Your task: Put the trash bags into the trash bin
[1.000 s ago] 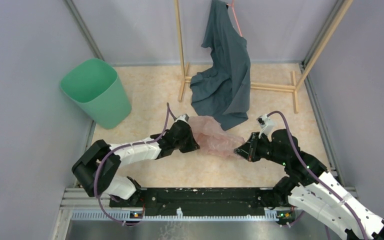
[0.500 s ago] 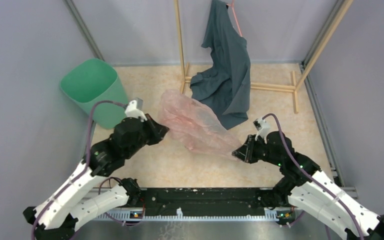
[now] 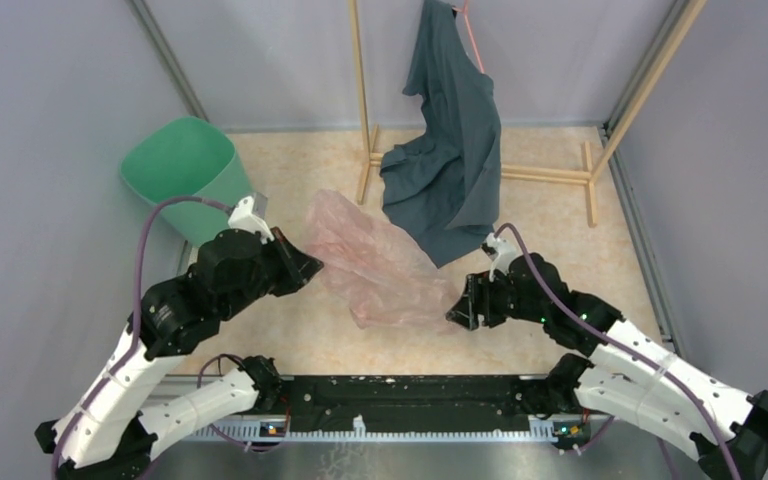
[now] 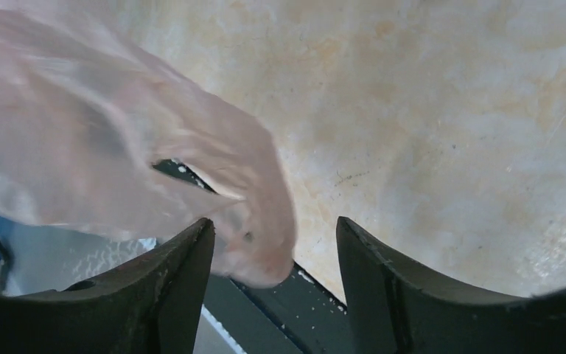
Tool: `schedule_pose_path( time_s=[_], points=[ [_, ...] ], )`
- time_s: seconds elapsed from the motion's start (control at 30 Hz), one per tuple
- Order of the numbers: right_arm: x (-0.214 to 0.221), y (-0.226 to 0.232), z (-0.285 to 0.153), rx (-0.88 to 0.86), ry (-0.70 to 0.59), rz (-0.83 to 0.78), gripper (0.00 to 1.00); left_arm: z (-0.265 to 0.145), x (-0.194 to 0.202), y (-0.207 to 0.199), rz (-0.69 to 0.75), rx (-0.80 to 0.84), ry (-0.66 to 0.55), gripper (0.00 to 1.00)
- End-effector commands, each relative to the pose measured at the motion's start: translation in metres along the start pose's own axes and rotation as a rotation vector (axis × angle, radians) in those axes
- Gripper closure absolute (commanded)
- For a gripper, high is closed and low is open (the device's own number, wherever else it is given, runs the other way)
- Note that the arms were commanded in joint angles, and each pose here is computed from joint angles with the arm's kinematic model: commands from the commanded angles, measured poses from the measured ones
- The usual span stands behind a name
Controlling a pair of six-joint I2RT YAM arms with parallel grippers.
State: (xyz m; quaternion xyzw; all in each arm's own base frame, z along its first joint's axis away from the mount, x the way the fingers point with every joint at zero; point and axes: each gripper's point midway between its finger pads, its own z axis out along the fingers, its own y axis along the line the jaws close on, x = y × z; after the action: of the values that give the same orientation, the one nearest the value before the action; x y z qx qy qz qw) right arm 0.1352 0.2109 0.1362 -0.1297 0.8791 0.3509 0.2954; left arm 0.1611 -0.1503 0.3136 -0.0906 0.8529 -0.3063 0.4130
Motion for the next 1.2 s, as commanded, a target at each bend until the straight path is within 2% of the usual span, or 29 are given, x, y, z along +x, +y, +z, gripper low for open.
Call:
schedule_pose_path(
  time_s=[0.0, 0.2, 0.3, 0.4, 0.5, 0.7, 0.8, 0.93, 1.13, 1.17],
  points=[
    [-0.032, 0.02, -0.012, 0.04, -0.085, -0.148, 0.36, 0.007, 0.001, -0.005, -0.077, -0.023, 0.018, 1.0],
    [-0.053, 0.02, -0.02, 0.21, -0.093, -0.299, 0.3, 0.024, 0.002, -0.008, -0.112, -0.072, 0.038, 1.0],
    [-0.065, 0.037, -0.017, 0.203, -0.112, -0.369, 0.27, 0.035, 0.009, -0.003, -0.116, -0.145, 0.084, 1.0],
    [-0.074, 0.08, -0.005, 0.068, -0.13, -0.415, 0.23, 0.049, 0.018, 0.003, -0.12, -0.228, 0.138, 1.0],
    [-0.088, 0.127, 0.016, -0.104, -0.199, -0.443, 0.17, 0.059, 0.021, -0.001, -0.136, -0.234, 0.152, 1.0],
    [-0.117, 0.176, 0.048, -0.233, -0.342, -0.484, 0.14, 0.066, 0.016, -0.002, -0.158, -0.245, 0.122, 1.0],
    [-0.129, 0.178, 0.062, -0.176, -0.452, -0.556, 0.14, 0.067, 0.013, -0.002, -0.158, -0.266, 0.12, 1.0],
    [-0.137, 0.177, 0.077, -0.104, -0.534, -0.604, 0.13, 0.068, 0.012, 0.001, -0.165, -0.302, 0.119, 1.0],
    [-0.137, 0.166, 0.107, -0.049, -0.577, -0.509, 0.13, 0.073, 0.01, -0.005, -0.194, -0.298, 0.114, 1.0],
    [-0.137, 0.162, 0.112, -0.029, -0.578, -0.491, 0.16, 0.074, 0.01, -0.007, -0.198, -0.289, 0.115, 1.0]
  ],
)
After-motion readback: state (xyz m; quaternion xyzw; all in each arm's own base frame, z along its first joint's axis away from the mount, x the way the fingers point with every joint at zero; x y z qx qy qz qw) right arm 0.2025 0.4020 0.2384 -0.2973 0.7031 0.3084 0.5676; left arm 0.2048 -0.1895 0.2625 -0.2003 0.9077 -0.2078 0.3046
